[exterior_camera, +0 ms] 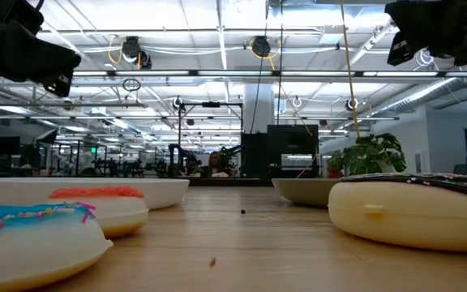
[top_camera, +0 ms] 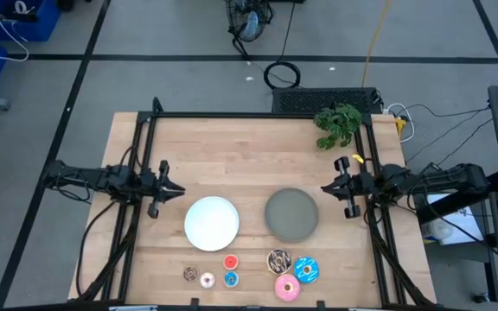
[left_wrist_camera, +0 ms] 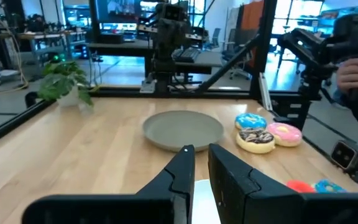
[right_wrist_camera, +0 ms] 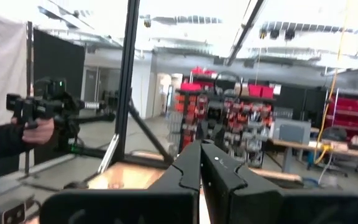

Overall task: Pick & Place donuts
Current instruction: Put the mini brown donut on the white plate

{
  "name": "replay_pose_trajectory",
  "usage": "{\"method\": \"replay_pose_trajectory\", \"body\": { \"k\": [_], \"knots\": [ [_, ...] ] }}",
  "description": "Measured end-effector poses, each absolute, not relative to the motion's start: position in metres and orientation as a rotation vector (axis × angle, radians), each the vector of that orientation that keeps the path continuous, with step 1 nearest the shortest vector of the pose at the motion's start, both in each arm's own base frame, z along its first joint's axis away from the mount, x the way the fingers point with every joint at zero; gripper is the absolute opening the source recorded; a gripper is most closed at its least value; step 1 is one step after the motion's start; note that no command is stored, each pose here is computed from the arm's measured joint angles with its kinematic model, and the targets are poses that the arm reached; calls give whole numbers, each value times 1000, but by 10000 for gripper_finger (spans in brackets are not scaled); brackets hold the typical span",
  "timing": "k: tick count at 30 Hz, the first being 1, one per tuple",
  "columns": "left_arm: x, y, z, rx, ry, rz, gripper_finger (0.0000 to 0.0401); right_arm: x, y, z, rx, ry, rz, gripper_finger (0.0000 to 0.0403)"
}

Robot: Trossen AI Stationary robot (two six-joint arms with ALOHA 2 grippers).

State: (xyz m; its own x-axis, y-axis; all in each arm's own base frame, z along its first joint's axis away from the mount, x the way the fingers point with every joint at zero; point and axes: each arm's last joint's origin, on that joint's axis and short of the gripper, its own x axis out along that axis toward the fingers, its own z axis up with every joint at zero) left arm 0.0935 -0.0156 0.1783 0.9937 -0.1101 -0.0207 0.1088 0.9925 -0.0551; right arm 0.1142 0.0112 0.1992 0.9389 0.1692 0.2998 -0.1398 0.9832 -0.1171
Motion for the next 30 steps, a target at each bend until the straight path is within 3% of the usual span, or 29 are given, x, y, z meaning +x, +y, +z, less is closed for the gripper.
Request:
{"method": "replay_pose_trajectory", "body": {
  "k": [10, 16, 24, 30],
  "knots": [
    [94, -14, 177, -106, 40, -54, 51, 114, 11, 200, -79, -318, 160, 0],
    [95, -16, 187, -101, -54, -74, 51, 115, 11, 198, -61, -300, 163, 0],
    [101, -24, 233, -75, -56, -115, 51, 114, 11, 200, -85, -318, 159, 0],
    [121, -32, 270, -33, 18, -24, 51, 114, 11, 202, -100, -342, 155, 0]
  ]
}}
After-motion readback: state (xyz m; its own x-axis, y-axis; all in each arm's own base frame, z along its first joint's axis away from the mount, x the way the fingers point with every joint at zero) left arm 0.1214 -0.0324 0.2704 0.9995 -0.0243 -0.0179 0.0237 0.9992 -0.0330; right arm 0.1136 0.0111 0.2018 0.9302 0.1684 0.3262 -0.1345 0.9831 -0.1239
